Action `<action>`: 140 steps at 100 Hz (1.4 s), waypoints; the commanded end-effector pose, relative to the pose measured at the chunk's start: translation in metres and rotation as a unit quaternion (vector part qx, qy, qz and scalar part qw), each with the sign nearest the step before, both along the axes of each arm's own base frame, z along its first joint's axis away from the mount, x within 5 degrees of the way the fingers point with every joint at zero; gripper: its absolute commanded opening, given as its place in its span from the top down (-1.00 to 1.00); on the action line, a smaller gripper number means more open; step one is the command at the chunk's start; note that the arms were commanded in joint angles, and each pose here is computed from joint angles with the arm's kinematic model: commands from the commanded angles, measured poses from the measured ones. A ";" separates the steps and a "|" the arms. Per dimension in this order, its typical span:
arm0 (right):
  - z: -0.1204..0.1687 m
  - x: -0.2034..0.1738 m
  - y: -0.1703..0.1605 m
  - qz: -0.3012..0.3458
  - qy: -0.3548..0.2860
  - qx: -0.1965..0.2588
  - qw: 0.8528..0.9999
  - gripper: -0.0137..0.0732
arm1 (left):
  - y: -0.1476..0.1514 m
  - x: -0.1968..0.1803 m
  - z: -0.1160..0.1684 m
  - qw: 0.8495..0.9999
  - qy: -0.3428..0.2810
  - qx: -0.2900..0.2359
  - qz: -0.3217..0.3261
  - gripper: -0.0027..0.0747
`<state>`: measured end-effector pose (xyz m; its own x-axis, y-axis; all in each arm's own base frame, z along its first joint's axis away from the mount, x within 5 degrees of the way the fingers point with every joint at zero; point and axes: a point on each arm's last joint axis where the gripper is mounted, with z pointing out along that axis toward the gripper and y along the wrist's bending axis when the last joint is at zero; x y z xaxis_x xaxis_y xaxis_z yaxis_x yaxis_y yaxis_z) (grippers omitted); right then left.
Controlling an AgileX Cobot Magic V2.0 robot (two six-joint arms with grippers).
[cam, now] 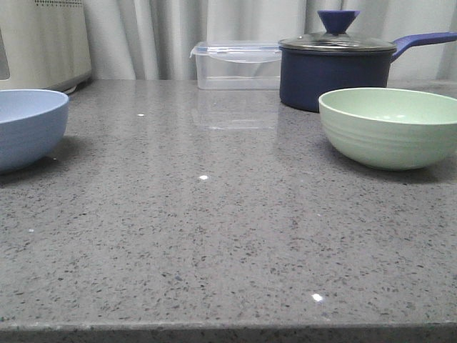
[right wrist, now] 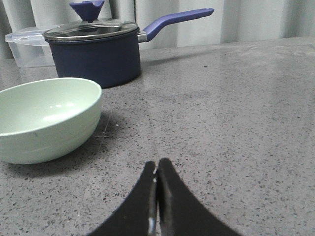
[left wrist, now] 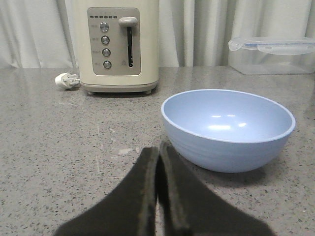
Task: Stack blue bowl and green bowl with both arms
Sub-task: 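Open the right gripper and move it toward the pale green bowl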
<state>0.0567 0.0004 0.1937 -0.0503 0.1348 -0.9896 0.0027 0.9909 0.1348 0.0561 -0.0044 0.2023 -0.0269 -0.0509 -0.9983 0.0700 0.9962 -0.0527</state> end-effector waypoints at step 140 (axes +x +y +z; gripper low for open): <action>0.055 -0.008 0.000 -0.002 -0.044 -0.010 0.999 0.85 | 0.000 -0.013 0.063 0.998 -0.060 -0.004 -0.003 0.98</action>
